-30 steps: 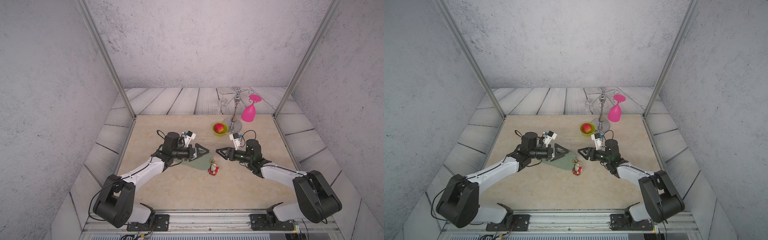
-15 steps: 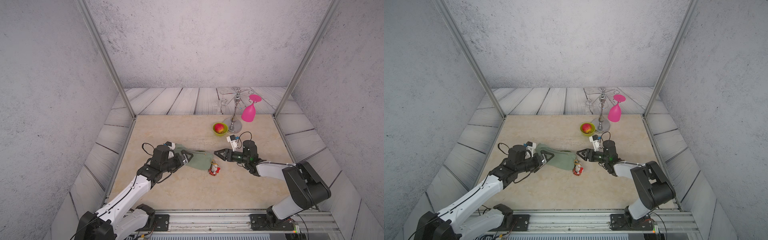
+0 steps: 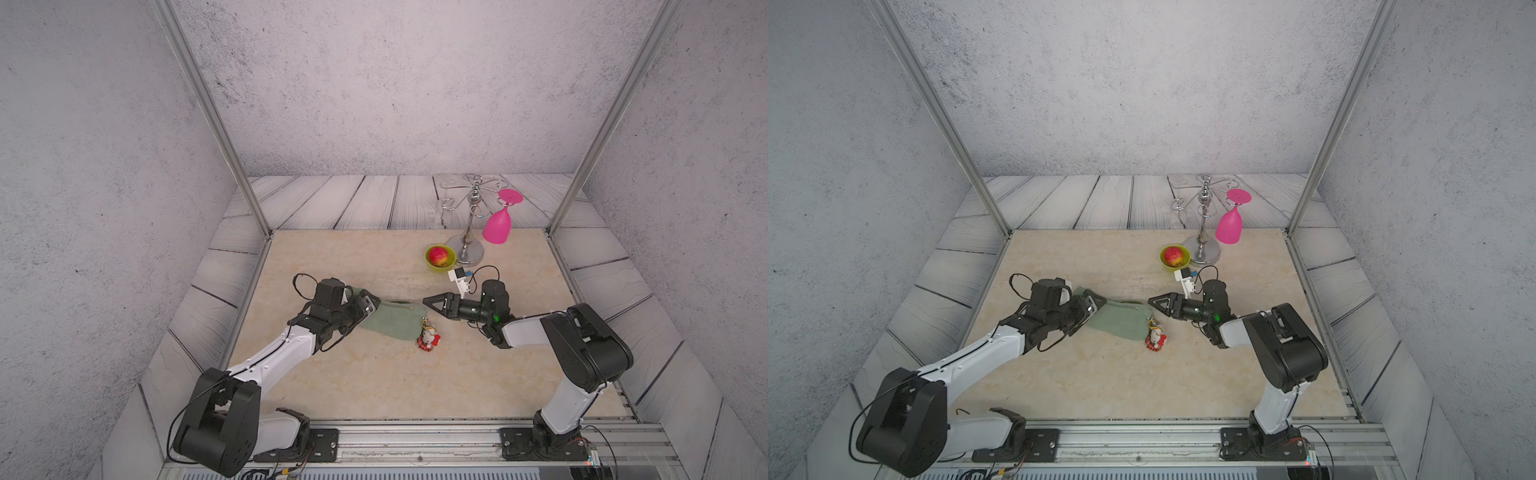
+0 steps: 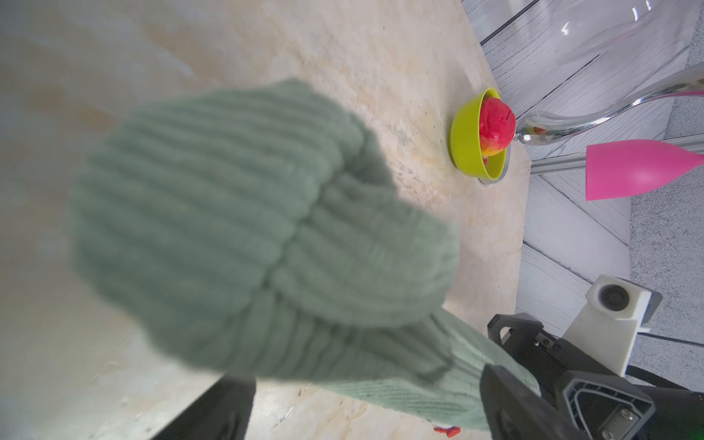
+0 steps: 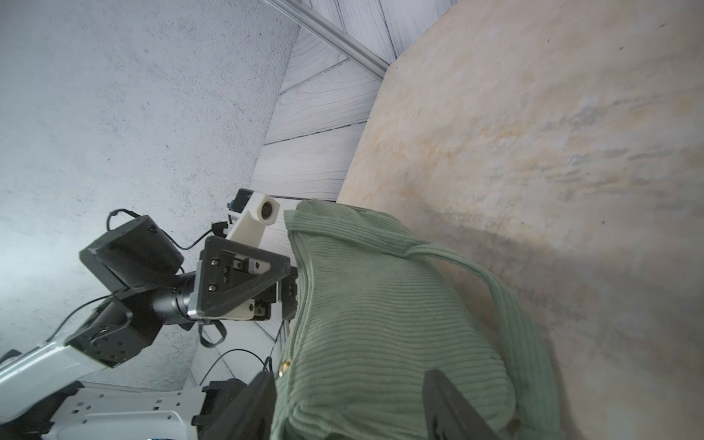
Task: Remove the decoration from the bag
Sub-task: Adjust the bag at the center of the board.
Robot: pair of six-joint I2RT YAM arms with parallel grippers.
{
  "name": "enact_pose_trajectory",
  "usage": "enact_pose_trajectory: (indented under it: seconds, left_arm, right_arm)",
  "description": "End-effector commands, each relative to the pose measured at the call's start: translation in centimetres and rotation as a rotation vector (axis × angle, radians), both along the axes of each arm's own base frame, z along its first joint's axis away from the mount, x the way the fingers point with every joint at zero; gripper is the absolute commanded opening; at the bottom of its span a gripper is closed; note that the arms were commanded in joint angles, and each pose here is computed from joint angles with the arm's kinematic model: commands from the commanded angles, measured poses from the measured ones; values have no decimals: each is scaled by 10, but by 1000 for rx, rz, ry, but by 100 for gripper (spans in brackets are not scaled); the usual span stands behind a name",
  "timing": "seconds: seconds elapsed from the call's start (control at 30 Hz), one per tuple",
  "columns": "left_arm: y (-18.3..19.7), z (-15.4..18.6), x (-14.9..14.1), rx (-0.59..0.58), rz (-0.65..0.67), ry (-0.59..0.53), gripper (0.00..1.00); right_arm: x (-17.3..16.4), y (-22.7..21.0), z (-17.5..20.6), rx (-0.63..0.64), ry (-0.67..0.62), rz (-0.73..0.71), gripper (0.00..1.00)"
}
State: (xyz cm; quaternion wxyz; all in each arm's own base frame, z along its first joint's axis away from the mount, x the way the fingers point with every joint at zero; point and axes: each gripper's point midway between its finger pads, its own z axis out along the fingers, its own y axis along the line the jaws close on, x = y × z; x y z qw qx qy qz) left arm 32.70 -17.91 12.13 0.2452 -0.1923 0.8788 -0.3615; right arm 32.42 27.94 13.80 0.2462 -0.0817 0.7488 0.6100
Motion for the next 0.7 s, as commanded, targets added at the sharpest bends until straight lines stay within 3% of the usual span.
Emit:
enact_pose_trajectory:
  seconds: [0.0,0.27,0.67]
  left_arm:
    - [-3,12,23,1,-17,-63,98]
    - [-31,6,61,-57,-112,-63,99]
    - [-95,31,112,-250,-282,-147,99]
  right_arm:
    - [-3,9,22,75,-39,38,64]
    - [-30,25,22,50,-44,80,63]
    - [-58,43,12,-2,-49,96,63]
